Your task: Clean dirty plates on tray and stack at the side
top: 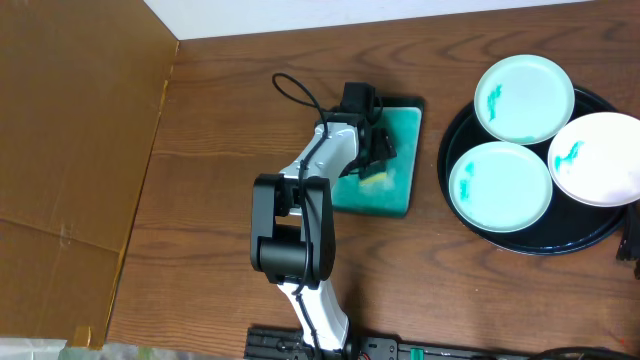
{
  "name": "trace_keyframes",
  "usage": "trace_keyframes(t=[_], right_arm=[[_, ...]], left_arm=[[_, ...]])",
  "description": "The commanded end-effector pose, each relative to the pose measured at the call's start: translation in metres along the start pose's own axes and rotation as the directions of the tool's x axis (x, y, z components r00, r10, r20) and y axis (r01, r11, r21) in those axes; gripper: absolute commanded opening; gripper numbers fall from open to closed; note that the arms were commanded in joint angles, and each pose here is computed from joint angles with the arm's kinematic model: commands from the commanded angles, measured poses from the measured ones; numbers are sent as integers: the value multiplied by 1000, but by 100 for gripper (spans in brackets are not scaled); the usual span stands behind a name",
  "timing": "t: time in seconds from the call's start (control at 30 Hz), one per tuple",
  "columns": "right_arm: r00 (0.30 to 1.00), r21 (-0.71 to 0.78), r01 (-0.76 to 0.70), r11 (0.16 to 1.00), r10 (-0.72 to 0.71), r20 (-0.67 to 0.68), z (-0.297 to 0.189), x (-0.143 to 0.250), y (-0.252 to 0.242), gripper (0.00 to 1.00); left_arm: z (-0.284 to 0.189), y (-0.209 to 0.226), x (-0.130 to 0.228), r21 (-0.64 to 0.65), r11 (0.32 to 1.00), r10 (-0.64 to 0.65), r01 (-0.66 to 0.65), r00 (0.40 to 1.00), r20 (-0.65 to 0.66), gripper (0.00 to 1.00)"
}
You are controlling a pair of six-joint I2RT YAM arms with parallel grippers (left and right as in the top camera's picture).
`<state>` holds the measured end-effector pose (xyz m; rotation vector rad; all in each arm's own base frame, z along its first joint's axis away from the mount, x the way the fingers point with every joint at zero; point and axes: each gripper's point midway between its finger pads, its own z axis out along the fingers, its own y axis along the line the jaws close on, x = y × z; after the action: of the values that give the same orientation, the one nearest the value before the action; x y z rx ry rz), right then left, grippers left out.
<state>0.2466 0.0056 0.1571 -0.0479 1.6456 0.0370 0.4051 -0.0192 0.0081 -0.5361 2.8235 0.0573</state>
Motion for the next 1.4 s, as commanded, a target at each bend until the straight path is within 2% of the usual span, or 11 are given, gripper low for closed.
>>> trace_keyframes(t=[0.0, 0.13, 0.2, 0.37, 0.67, 0.77, 0.93, 1.03, 1.17, 1.3, 1.37], right_arm=[[1000, 9, 10, 1000, -10, -4, 0, 1, -2, 99], [1000, 9, 10, 1000, -10, -4, 0, 1, -2, 99], [1000, 9, 10, 1000, -10, -4, 0, 1, -2, 99], [1000, 10, 10, 1000, -10, -4, 0, 1, -2, 99], [1000, 10, 10, 1000, -10, -4, 0, 1, -2, 99], [1000, 9, 10, 1000, -10, -4, 0, 1, -2, 99], [1000, 10, 10, 1000, -10, -4, 0, 1, -2, 99], [1000, 10, 10, 1000, -10, -4, 0, 1, -2, 99], [1000, 10, 10, 1000, -10, -4, 0, 1, -2, 99], [1000, 9, 10, 1000, -10, -4, 0, 1, -2, 99], [1000, 10, 10, 1000, -10, -4, 0, 1, -2, 99]], left_arm=[[-1, 8, -2, -38, 999, -3, 3, 1000, 18, 63], [-2, 8, 0, -40, 999, -1, 2, 1000, 11, 23], [-4, 8, -1, -39, 999, -2, 3, 1000, 13, 8], [-32, 6, -12, -13, 1000, -9, 10, 998, 60, 7], [-144, -22, -32, 140, 989, -7, -37, 954, 300, 8], [-162, -30, -31, 166, 984, 1, -60, 942, 336, 7], [-143, -28, -26, 123, 991, 20, -60, 952, 306, 7], [-98, -20, -23, 32, 998, 37, -48, 961, 272, 7], [-35, -15, -2, -40, 997, 70, -65, 988, 140, 7], [-58, -17, -11, -26, 998, 64, -60, 984, 165, 7], [-96, -19, -23, 10, 999, 47, -51, 973, 225, 7]])
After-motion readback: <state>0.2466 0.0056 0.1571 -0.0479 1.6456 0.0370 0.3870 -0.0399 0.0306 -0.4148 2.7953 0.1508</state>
